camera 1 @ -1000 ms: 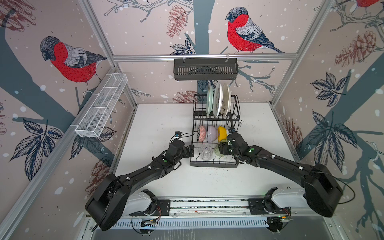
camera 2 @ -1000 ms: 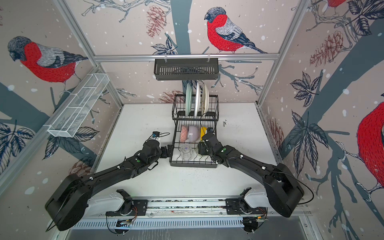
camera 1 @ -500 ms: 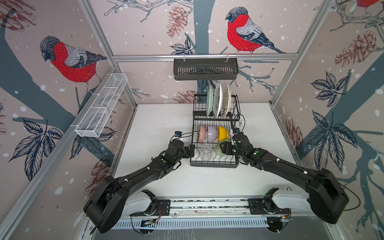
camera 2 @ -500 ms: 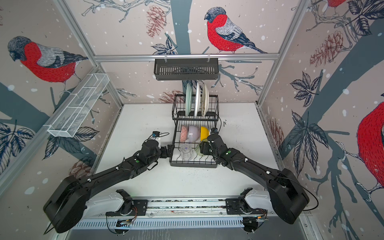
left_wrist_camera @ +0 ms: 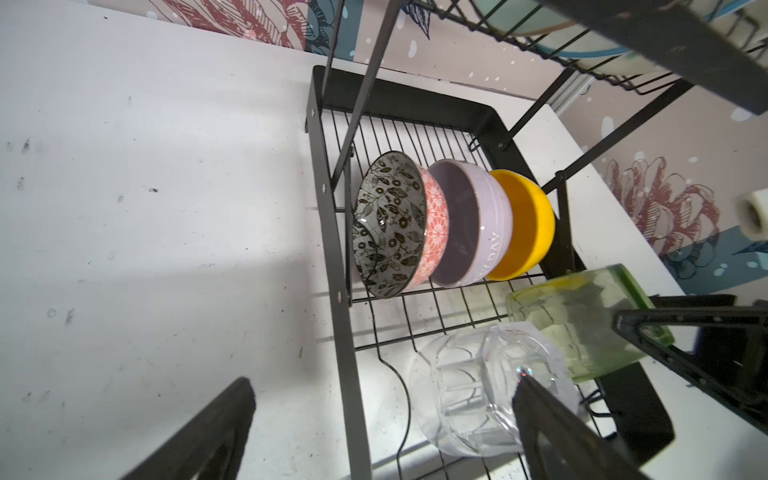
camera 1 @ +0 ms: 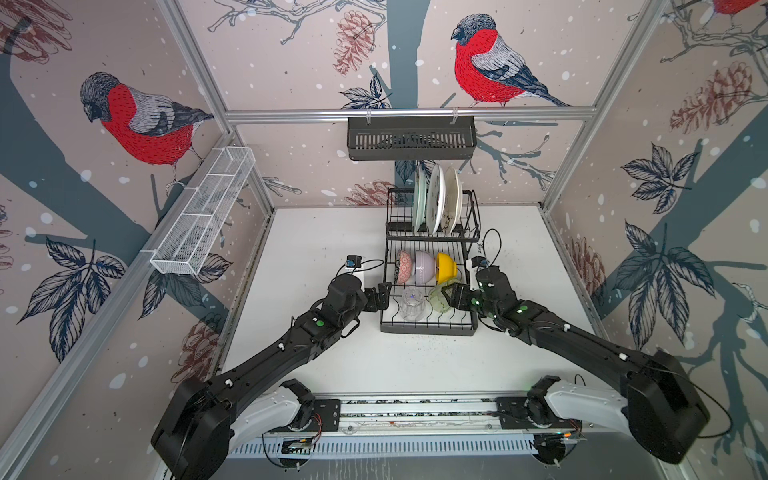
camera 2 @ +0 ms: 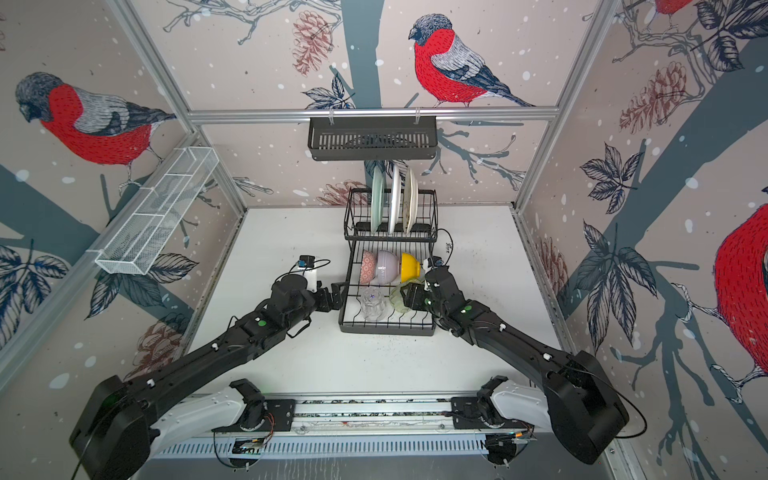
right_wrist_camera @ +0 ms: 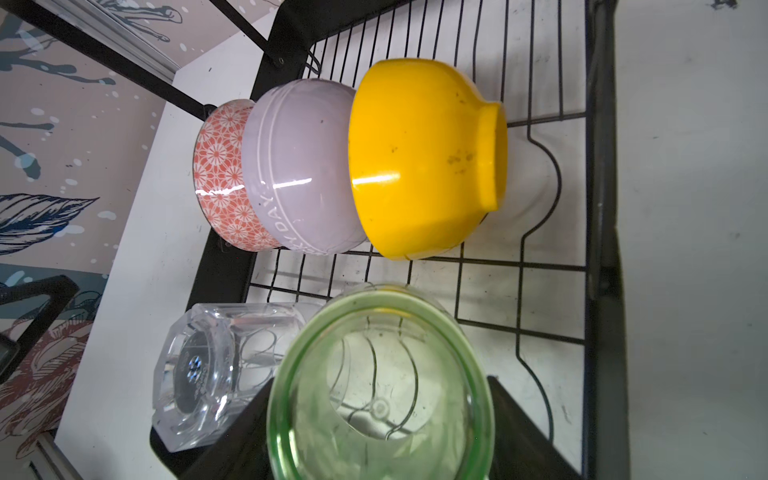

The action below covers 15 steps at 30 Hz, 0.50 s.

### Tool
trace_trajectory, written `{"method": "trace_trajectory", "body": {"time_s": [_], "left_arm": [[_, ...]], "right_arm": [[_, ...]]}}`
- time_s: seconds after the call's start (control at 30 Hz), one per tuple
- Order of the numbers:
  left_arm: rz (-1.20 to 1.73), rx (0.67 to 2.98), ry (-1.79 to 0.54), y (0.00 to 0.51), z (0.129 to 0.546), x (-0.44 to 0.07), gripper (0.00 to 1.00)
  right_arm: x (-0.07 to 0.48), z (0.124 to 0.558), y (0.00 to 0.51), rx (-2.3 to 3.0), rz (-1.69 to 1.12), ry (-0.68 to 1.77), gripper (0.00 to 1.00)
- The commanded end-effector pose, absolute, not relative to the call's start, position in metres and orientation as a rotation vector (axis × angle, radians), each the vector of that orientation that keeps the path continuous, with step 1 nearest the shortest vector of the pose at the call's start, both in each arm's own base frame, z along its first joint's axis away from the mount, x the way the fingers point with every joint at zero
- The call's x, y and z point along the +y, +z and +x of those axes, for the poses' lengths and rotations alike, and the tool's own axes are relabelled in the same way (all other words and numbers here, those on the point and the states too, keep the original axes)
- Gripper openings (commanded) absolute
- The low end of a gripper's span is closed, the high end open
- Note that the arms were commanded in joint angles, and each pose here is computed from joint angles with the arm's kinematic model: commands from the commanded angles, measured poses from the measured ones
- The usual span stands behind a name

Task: Unload the mixed dishes from the dish rack
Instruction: 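Grasp the green glass cup with the right gripper and lift it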

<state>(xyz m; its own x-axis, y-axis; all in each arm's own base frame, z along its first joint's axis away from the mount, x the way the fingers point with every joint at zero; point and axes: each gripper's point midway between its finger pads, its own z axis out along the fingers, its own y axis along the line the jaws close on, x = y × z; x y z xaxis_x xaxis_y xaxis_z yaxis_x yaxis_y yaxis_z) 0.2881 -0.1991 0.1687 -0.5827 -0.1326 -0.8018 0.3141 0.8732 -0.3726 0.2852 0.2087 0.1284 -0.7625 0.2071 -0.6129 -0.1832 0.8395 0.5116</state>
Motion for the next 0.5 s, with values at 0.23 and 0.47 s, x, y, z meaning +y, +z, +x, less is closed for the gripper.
{"method": "trace_trajectory", "body": {"time_s": [0.23, 0.47], "left_arm": [[0.304, 2.049, -0.829, 0.195, 0.262, -0.236, 0.96], [0.306, 1.985, -0.974, 0.215, 0.253, -0.255, 0.95]], "right_arm": [[0.219, 0.294, 0.159, 2.213, 0.017, 0.881, 0.51], [0.215, 0.296, 0.179, 2.121, 0.051, 0.958, 0.54]]}}
